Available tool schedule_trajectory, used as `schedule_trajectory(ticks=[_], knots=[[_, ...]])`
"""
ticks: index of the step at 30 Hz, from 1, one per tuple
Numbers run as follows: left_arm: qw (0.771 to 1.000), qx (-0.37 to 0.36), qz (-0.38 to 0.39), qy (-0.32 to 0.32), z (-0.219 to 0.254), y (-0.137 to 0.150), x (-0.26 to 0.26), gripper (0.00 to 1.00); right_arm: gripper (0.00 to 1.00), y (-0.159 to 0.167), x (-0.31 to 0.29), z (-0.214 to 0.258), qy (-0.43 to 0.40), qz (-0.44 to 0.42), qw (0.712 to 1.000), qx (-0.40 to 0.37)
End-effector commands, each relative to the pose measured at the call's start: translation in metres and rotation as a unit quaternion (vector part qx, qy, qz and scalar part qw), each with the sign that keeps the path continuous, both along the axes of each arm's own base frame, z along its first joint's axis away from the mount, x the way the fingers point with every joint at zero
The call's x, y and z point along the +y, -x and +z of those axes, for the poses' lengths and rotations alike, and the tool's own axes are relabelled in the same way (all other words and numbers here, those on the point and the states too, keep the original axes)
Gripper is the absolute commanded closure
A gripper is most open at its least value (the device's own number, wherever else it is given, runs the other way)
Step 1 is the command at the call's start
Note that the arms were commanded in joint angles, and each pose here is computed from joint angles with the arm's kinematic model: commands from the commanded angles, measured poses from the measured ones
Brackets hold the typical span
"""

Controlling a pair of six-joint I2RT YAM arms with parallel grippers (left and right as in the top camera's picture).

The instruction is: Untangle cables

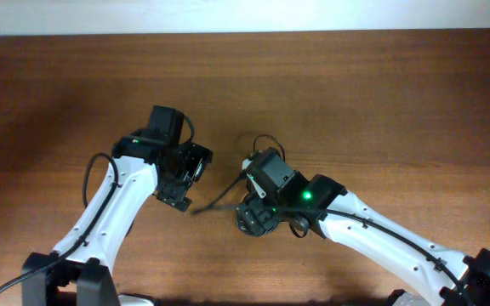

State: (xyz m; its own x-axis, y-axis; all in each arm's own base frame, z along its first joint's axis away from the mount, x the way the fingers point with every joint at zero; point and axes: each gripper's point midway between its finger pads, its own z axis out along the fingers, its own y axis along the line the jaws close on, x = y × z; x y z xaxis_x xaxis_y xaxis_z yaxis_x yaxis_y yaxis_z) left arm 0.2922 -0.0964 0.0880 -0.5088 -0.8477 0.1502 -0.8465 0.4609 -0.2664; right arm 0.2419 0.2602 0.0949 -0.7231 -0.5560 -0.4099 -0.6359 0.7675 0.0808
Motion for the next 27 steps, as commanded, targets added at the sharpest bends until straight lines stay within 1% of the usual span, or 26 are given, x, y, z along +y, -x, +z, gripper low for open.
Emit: schedule_trajectory(ticks=[1,2,3,4,7,8,9,10,11,12,14,15,16,17,18,19,21,23,24,25,26,27], knots=[[0.995,-0.025,-0.086,-0.039,-0.001,0.001,0.001,0.0,0.11,-0.016,-0.032,-0.018,0.095,0.07,0.992,-0.038],[0.995,-0.025,-0.089,-0.039,-0.001,0.002,-0.001,0.01,0.11,-0.017,-0.044,-0.03,0.112,0.064,0.991,-0.016],[0.995,-0.025,-0.091,-0.039,-0.001,0.002,-0.002,0.01,0.12,-0.015,-0.046,-0.038,0.11,0.082,0.991,0.003],[0.995,-0.026,-0.09,-0.039,-0.001,0.002,-0.002,0.01,0.15,-0.009,-0.036,-0.045,0.081,0.114,0.99,0.026],[0.995,-0.026,-0.091,-0.039,-0.001,0.002,-0.002,0.01,0.21,0.01,-0.021,-0.067,0.048,0.135,0.985,0.091],[0.995,-0.026,-0.09,-0.04,-0.001,0.002,-0.002,0.01,0.26,0.012,-0.022,-0.07,0.05,0.136,0.985,0.098],[0.995,-0.026,-0.091,-0.04,-0.001,0.002,-0.002,0.01,0.36,0.012,-0.022,-0.071,0.051,0.135,0.985,0.099],[0.995,-0.026,-0.09,-0.043,-0.001,0.001,-0.001,0.01,0.65,0.002,-0.029,-0.073,0.072,0.112,0.988,0.081],[0.995,-0.027,-0.089,-0.047,-0.001,0.001,0.0,0.01,0.96,-0.009,-0.036,-0.071,0.094,0.069,0.991,0.066],[0.995,-0.026,-0.089,-0.047,-0.001,0.001,0.0,0.01,0.96,-0.011,-0.033,-0.059,0.086,0.053,0.992,0.071],[0.995,-0.026,-0.089,-0.046,-0.001,0.001,0.0,0.01,0.96,-0.009,-0.011,-0.014,0.032,0.068,0.994,0.084],[0.994,-0.026,-0.096,-0.035,-0.001,0.002,-0.004,0.01,0.96,-0.002,0.015,0.03,-0.044,0.095,0.99,0.095],[0.992,-0.029,-0.118,-0.022,0.0,0.004,-0.009,0.01,0.96,0.004,0.028,0.049,-0.087,0.113,0.984,0.103],[0.985,-0.04,-0.167,-0.006,0.002,0.006,-0.017,0.01,0.96,0.008,0.035,0.056,-0.109,0.122,0.98,0.112],[0.977,-0.051,-0.208,0.002,0.004,0.007,-0.021,0.01,0.96,0.01,0.036,0.057,-0.113,0.124,0.979,0.116],[0.965,-0.065,-0.256,-0.002,0.004,0.008,-0.022,0.01,0.96,0.01,0.036,0.057,-0.113,0.124,0.979,0.116],[0.954,-0.063,-0.292,-0.009,0.0,0.015,-0.021,0.03,0.96,0.008,0.034,0.056,-0.112,0.11,0.981,0.117],[0.959,-0.022,-0.283,-0.018,-0.02,0.035,-0.012,0.16,0.96,0.005,0.03,0.053,-0.102,0.102,0.983,0.116],[0.967,0.009,-0.255,-0.028,-0.034,0.048,-0.004,0.17,0.96,0.007,0.034,0.057,-0.122,0.095,0.979,0.13],[0.975,0.037,-0.216,-0.029,-0.046,0.06,0.0,0.16,0.96,0.012,0.042,0.065,-0.156,0.108,0.971,0.145],[0.983,0.053,-0.177,-0.02,-0.053,0.066,-0.001,0.07,0.96,0.01,0.043,0.069,-0.174,0.109,0.967,0.15],[0.986,0.058,-0.157,-0.009,-0.056,0.067,-0.004,0.02,0.96,0.01,0.044,0.073,-0.187,0.111,0.963,0.157]])
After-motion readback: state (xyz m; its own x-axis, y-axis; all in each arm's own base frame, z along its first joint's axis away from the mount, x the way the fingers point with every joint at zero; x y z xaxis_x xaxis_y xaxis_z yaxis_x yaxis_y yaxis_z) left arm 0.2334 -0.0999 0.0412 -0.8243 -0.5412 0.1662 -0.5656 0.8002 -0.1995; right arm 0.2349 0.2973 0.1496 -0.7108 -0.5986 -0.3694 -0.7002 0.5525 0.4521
